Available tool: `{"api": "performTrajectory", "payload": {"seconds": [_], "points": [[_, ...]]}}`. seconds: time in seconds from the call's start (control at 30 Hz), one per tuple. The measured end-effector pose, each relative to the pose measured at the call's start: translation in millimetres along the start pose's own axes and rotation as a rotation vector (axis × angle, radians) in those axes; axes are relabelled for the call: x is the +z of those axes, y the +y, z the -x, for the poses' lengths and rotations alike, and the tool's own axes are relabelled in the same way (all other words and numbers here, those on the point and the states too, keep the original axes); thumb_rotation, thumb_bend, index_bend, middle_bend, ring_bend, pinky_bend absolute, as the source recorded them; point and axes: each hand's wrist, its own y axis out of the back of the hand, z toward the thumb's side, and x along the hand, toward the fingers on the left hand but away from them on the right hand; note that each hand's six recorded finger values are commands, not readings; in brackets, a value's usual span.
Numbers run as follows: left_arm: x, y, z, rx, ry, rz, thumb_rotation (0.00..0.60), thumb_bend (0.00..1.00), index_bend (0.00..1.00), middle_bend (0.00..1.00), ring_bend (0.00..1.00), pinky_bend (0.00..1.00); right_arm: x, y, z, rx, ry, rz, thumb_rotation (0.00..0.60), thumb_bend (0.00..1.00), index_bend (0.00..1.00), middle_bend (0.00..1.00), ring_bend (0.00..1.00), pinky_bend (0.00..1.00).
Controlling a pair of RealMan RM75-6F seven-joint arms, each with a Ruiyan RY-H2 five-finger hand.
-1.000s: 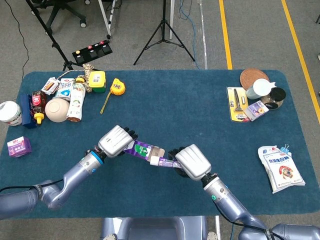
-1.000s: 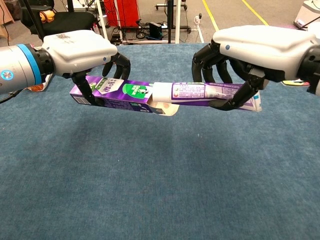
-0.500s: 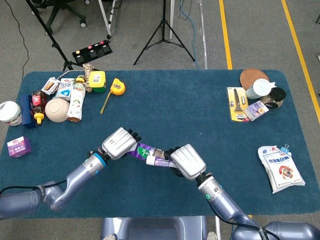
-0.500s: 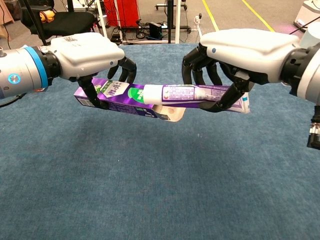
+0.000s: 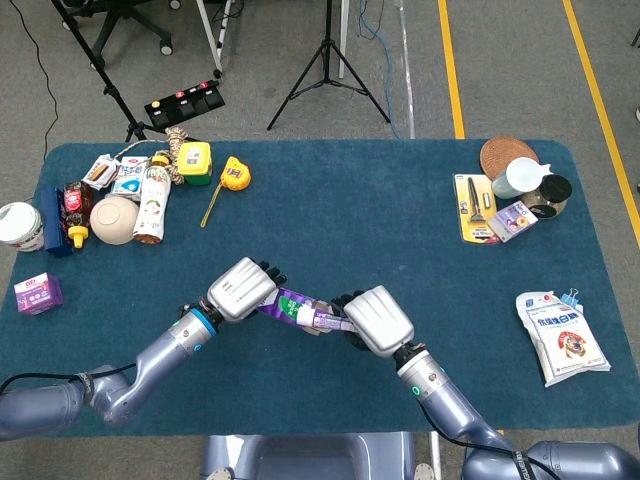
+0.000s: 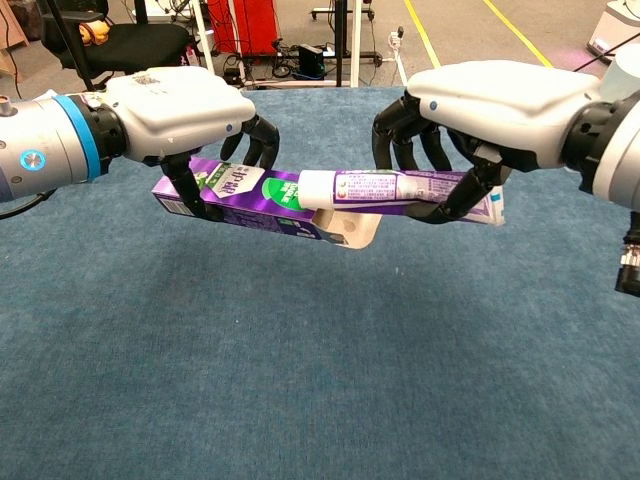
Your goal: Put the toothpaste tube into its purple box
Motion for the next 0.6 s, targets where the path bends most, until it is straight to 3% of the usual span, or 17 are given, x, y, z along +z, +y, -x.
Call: {"api": "performTrajectory", "payload": {"seconds": [0.6], "points": [[-7.6, 5.8, 5.0, 0.008, 0.014, -0.006, 0.6, 0.14, 0.59, 0.46, 0.46, 0.7, -5.0, 6.7, 2.7, -0.01, -0.007, 0.001, 0.6, 0.53, 0.55, 0.65, 0.62, 0.71]]}}
